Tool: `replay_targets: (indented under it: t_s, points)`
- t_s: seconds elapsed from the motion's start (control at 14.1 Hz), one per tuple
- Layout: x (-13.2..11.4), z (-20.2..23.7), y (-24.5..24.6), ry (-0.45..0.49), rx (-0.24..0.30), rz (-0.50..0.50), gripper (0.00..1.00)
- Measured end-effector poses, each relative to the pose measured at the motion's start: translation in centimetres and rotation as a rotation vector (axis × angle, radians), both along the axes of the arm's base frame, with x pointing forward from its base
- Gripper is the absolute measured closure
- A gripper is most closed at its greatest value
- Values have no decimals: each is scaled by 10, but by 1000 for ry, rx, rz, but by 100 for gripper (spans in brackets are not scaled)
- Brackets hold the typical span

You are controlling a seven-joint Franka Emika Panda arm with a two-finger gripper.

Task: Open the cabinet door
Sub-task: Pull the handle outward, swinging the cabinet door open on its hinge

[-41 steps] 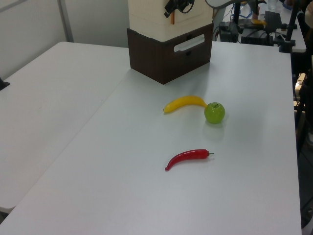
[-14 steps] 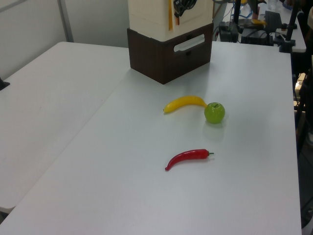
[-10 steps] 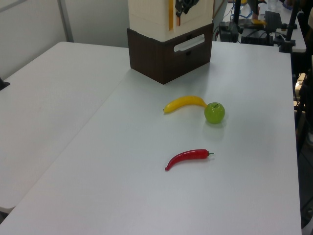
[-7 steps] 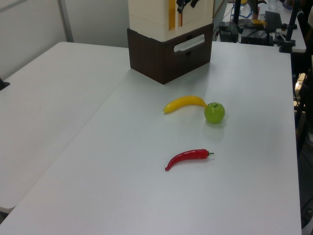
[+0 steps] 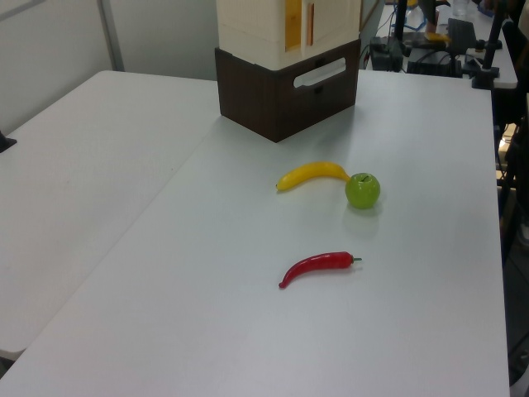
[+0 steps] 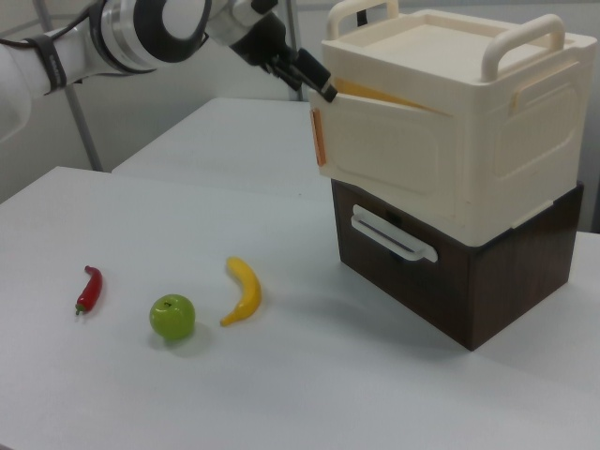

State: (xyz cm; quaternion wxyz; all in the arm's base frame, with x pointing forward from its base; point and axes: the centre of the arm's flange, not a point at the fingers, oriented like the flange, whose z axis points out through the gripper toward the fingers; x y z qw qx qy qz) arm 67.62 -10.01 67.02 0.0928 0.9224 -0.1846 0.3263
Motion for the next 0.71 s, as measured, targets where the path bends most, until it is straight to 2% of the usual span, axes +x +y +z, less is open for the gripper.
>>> replay_targets:
  t_s: [0.35, 0.71]
  points:
    - [6, 29, 6, -205, -33, 53, 0]
    - [18, 10, 8, -201, -43, 64, 0]
